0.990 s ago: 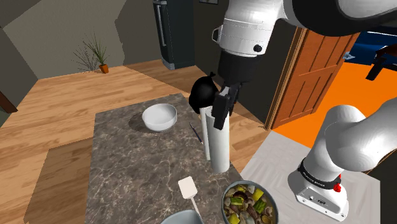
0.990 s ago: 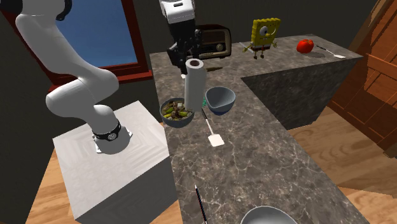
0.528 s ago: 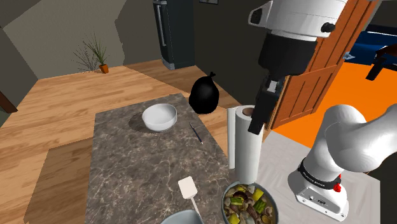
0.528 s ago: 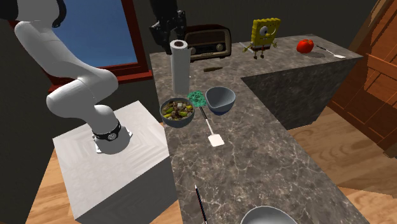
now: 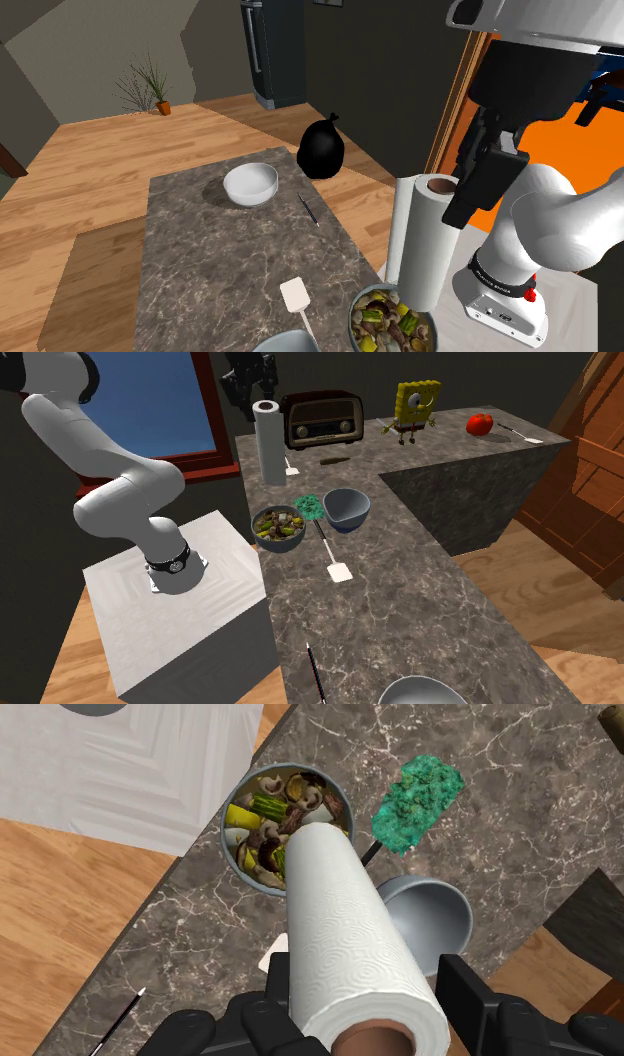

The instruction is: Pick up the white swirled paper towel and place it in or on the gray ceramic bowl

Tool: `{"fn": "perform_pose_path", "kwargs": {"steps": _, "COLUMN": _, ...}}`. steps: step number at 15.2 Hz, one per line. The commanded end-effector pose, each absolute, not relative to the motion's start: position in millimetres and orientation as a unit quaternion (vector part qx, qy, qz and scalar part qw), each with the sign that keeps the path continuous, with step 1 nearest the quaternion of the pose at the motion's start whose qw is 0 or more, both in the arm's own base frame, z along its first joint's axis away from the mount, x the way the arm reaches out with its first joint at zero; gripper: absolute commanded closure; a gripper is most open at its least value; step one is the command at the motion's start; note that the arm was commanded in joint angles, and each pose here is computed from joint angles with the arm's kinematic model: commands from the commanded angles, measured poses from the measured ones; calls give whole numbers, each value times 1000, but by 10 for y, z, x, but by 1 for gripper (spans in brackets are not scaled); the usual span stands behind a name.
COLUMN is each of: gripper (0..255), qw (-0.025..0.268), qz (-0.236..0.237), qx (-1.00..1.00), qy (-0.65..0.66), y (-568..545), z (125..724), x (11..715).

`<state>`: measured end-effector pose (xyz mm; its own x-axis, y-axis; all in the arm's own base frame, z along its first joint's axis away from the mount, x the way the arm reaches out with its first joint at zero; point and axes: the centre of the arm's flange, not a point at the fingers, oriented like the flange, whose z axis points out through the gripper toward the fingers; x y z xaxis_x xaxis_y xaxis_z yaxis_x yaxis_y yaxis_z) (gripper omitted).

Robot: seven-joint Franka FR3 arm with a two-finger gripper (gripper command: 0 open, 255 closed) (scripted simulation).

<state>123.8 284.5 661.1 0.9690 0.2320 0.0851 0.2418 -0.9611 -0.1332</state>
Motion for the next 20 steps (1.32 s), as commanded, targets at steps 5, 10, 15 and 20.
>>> {"fn": "perform_pose_path", "kwargs": {"steps": 5, "gripper": 255, "qw": 71, "qz": -34, "qx": -990, "qy": -120, "y": 2843, "z": 6292, "x": 1226}}
{"fn": "perform_pose_path", "kwargs": {"steps": 10, "gripper": 255, "qw": 71, "qz": -34, "qx": -990, "qy": -120, "y": 2843, "z": 6028, "x": 1226}}
{"fn": "perform_pose_path", "kwargs": {"steps": 15, "gripper": 255, "qw": 71, "qz": -34, "qx": -990, "qy": -120, "y": 2843, "z": 5764, "x": 1226}}
{"fn": "perform_pose_path", "kwargs": {"steps": 20, "gripper": 255, "qw": 71, "qz": -34, "qx": -990, "qy": -120, "y": 2843, "z": 5500, "x": 1226}}
